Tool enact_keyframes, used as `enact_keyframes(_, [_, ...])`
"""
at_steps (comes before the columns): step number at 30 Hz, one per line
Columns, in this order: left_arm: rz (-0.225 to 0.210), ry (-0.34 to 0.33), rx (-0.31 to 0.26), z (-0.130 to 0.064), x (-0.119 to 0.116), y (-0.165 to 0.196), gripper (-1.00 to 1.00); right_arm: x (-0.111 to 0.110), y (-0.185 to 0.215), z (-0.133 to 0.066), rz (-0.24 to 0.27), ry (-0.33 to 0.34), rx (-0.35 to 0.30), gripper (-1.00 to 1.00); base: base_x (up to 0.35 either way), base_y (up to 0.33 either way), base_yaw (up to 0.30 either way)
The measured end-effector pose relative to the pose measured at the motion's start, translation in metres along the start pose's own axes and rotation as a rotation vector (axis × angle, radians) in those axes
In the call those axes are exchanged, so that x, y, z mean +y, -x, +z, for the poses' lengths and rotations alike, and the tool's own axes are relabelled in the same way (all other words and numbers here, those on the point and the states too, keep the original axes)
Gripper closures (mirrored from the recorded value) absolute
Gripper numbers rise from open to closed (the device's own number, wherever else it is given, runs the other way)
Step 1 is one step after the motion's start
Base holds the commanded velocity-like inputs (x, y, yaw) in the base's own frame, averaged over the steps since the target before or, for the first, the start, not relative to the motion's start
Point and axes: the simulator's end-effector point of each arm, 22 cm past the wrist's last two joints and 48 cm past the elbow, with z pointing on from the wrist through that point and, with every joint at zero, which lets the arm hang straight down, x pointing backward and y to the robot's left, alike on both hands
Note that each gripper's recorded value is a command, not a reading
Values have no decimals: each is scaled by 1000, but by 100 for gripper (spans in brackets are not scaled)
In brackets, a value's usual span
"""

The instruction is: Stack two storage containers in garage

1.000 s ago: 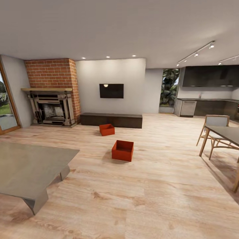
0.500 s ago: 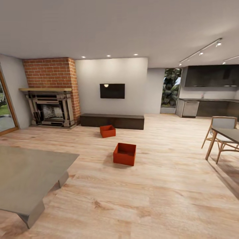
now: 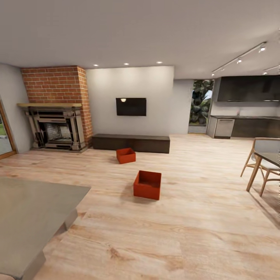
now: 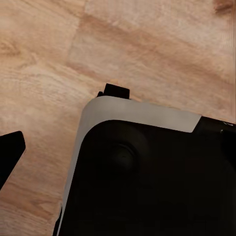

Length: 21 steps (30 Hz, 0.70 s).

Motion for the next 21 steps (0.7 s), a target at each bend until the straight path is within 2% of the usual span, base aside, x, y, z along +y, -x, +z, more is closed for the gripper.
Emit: enact_keyframes(21, [0, 2, 6, 0, 1, -2, -100, 1, -3, 0, -1, 2, 7, -100, 324, 98, -251])
